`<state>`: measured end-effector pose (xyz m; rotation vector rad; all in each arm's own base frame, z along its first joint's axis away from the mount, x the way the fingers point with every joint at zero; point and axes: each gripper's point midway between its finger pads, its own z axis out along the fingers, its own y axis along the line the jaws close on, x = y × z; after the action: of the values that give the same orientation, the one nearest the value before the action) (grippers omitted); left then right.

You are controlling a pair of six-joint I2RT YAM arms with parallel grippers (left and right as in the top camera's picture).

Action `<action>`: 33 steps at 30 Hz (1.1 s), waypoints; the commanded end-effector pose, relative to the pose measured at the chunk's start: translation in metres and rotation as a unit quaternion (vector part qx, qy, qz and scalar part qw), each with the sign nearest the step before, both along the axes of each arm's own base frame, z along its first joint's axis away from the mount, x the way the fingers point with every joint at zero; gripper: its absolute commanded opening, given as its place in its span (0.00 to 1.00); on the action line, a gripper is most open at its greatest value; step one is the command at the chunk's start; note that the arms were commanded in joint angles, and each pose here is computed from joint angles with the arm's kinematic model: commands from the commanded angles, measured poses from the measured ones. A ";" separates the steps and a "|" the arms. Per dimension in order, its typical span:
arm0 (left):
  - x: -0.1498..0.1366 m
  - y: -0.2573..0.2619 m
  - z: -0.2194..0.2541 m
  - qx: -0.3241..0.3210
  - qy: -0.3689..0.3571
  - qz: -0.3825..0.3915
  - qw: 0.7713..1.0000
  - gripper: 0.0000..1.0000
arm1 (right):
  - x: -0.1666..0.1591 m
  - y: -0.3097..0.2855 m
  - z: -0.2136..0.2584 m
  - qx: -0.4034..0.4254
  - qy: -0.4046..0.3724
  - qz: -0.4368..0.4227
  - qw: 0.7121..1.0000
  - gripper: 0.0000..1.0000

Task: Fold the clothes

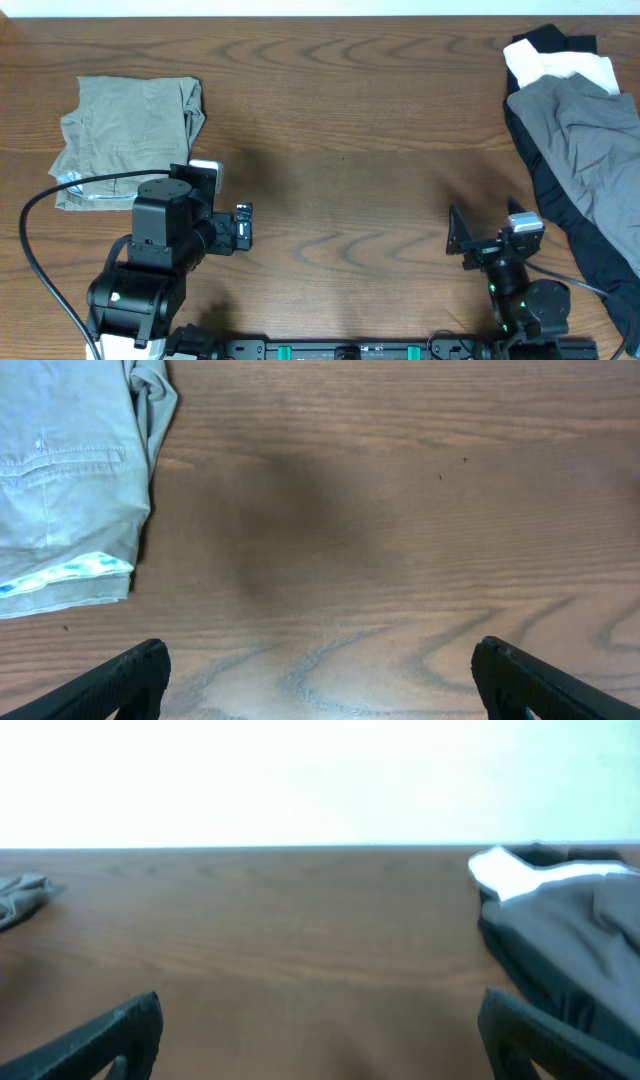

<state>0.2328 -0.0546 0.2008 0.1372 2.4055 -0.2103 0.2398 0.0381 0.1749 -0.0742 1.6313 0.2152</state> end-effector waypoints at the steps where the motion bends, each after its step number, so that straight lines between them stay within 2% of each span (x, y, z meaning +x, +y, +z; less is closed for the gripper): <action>1: 0.000 0.000 0.000 0.001 0.000 0.001 1.000 0.98 | 0.004 -0.001 -0.011 -0.043 -0.015 0.000 0.999 0.99; 5: 0.000 0.000 0.000 0.001 0.000 0.001 1.000 0.98 | 0.003 -0.001 -0.016 -0.074 -0.009 0.003 0.997 0.99; 9: 0.000 0.000 0.000 0.001 0.000 0.001 1.000 0.98 | 0.003 0.001 -0.015 -0.045 -0.006 0.006 0.999 0.99; 33: 0.000 0.000 0.000 0.001 0.000 0.001 1.000 0.98 | 0.003 0.001 -0.015 -0.046 -0.006 0.006 0.999 0.99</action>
<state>0.2328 -0.0546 0.2008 0.1368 2.4055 -0.2105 0.2431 0.0393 0.1603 -0.1565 1.6289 0.1465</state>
